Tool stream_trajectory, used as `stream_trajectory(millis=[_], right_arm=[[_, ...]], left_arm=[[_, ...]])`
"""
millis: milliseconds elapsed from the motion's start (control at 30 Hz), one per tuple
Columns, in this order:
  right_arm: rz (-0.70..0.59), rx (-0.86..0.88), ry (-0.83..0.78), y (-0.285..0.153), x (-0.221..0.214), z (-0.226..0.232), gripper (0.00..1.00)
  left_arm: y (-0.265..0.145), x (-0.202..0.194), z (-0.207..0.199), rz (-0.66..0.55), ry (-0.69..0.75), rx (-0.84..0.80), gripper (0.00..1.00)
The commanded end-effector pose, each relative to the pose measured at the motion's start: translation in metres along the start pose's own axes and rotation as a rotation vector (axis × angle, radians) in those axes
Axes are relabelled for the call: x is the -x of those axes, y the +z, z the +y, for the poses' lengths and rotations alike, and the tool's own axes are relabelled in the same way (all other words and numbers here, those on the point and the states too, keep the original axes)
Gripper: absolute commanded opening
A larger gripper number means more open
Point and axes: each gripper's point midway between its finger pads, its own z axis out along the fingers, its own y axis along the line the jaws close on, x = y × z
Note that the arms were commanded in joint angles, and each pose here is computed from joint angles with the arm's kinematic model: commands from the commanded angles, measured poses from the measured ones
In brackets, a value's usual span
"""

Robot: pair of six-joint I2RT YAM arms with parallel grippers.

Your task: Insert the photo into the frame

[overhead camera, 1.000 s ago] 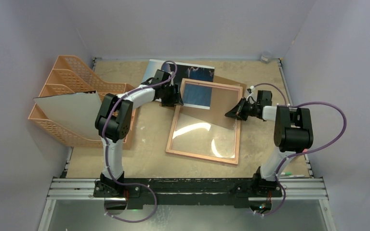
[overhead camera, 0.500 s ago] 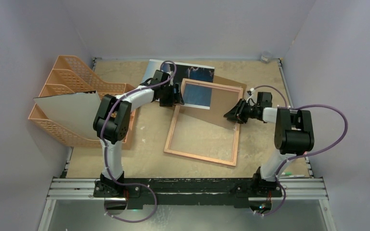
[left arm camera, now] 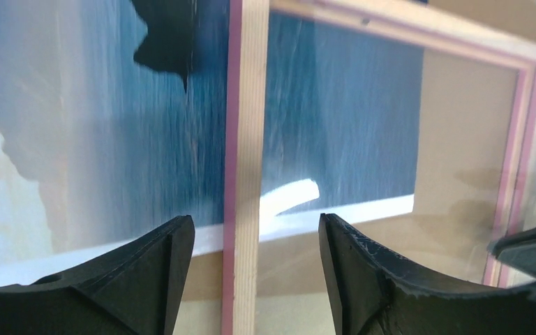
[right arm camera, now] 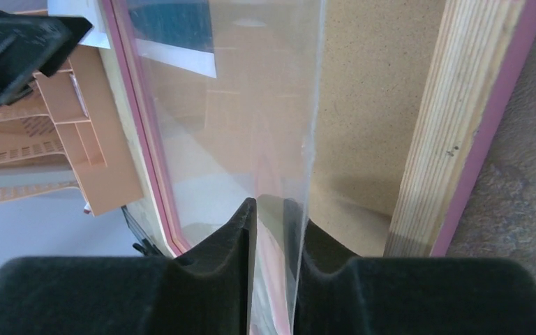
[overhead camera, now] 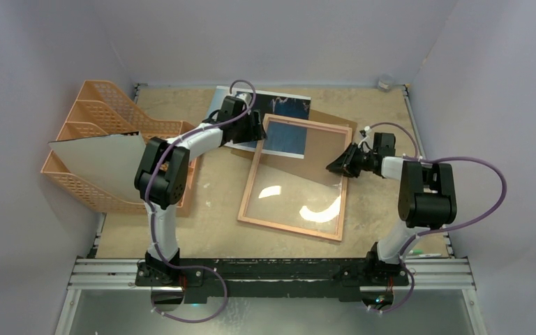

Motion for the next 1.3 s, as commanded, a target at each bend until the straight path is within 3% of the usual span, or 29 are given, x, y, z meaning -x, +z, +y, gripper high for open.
stream_trajectory(millis=[0, 233, 467, 700, 833, 1100, 1267], right_arm=[[0.02, -0.009, -0.003, 0.007, -0.004, -0.002, 0.2], [0.049, -0.023, 0.007, 0.012, -0.009, -0.008, 0.07], [0.062, -0.035, 0.004, 0.015, -0.007, -0.01, 0.06], [0.069, -0.041, 0.004, 0.017, -0.007, -0.011, 0.07], [0.069, -0.042, 0.002, 0.017, -0.006, -0.011, 0.12], [0.046, -0.035, -0.006, 0.015, 0.002, -0.004, 0.35], [-0.006, -0.008, -0.029, 0.008, 0.013, 0.011, 0.39]], left_arm=[[-0.007, 0.066, -0.029, -0.236, 0.034, -0.077, 0.67], [0.016, 0.072, -0.025, -0.289, 0.013, -0.088, 0.61], [0.042, 0.059, -0.019, -0.277, 0.031, -0.074, 0.57], [0.061, 0.044, -0.006, -0.284, 0.107, 0.056, 0.5], [0.069, 0.031, 0.009, -0.246, 0.137, 0.151, 0.44], [0.076, 0.004, 0.031, -0.147, 0.16, 0.26, 0.41], [0.076, -0.002, 0.035, -0.115, 0.173, 0.275, 0.41]])
